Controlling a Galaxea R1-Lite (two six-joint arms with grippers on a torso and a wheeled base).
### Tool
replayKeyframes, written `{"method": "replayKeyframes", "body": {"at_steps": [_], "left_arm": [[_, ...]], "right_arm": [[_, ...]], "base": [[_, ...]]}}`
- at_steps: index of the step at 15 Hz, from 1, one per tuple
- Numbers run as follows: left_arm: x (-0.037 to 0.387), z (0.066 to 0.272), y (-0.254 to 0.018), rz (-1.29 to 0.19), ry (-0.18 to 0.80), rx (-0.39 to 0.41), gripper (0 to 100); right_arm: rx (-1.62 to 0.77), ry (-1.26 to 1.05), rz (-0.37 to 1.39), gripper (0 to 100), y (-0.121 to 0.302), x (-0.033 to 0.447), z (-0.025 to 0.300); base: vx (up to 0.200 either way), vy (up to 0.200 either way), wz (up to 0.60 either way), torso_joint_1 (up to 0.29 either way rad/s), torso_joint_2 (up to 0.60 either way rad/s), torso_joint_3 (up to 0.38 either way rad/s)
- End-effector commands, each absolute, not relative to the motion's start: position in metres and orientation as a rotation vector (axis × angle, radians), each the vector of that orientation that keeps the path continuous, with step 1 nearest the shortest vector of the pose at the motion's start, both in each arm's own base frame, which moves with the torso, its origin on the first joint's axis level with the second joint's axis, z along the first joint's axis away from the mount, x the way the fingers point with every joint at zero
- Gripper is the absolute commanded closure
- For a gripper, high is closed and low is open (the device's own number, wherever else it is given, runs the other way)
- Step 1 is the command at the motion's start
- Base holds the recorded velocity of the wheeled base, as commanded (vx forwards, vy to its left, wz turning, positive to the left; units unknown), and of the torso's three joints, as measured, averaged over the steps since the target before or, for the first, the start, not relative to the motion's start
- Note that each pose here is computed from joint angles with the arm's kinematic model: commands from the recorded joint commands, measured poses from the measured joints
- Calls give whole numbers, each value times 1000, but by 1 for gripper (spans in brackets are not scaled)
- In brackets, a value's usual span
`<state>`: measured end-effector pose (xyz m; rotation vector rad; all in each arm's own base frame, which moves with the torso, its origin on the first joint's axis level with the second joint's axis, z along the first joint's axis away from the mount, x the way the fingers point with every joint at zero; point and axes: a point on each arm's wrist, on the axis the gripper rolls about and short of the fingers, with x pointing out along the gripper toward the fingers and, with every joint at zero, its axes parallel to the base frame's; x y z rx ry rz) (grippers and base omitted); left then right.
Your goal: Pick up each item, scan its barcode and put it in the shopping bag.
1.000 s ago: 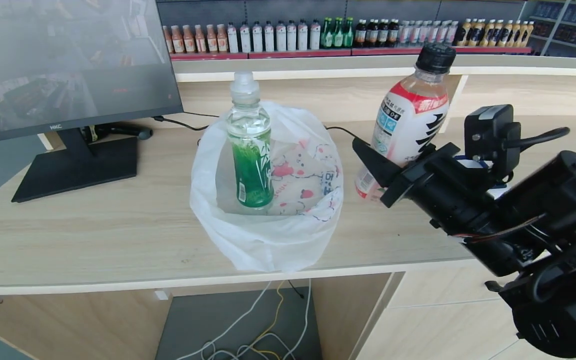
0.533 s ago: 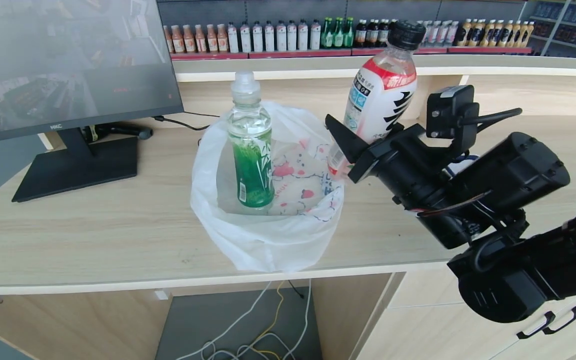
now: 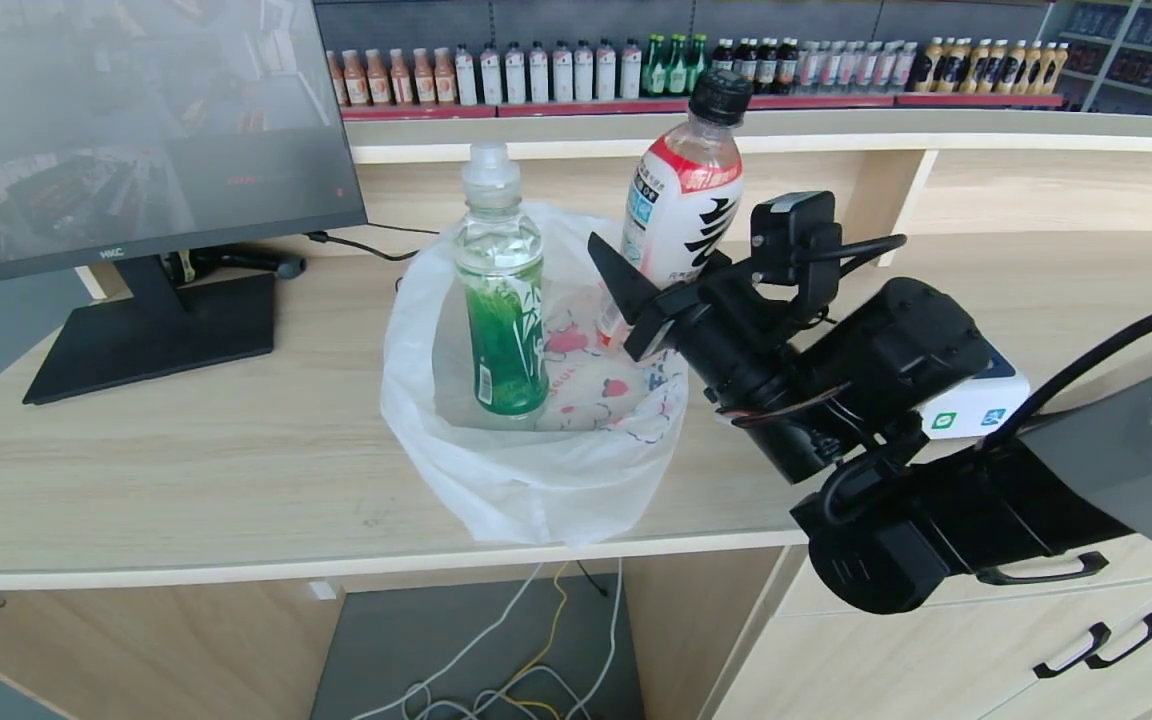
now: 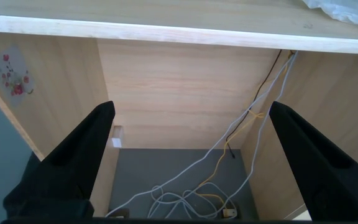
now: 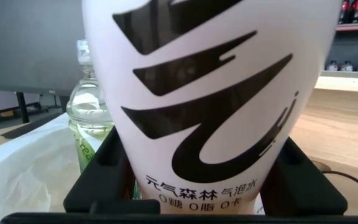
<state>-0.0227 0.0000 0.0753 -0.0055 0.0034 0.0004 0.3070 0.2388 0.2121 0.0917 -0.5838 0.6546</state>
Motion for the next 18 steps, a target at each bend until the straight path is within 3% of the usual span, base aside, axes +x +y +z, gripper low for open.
{"method": "replayKeyframes", "body": {"at_steps": [1, 5, 10, 18], "left_arm": [[-23, 75, 0, 2, 3, -6, 0], [-23, 75, 0, 2, 3, -5, 0], [-23, 75, 0, 2, 3, -5, 0], [-23, 75, 0, 2, 3, -6, 0]], "right_arm": [[82, -562, 650, 100, 240, 314, 202], [67, -518, 654, 100, 243, 319, 193], [51, -481, 632, 100, 247, 333, 208], [9, -403, 625, 100, 250, 344, 182]], "base": [[0, 0, 0, 0, 0, 0], [0, 0, 0, 0, 0, 0], [0, 0, 0, 0, 0, 0], [0, 0, 0, 0, 0, 0]]}}
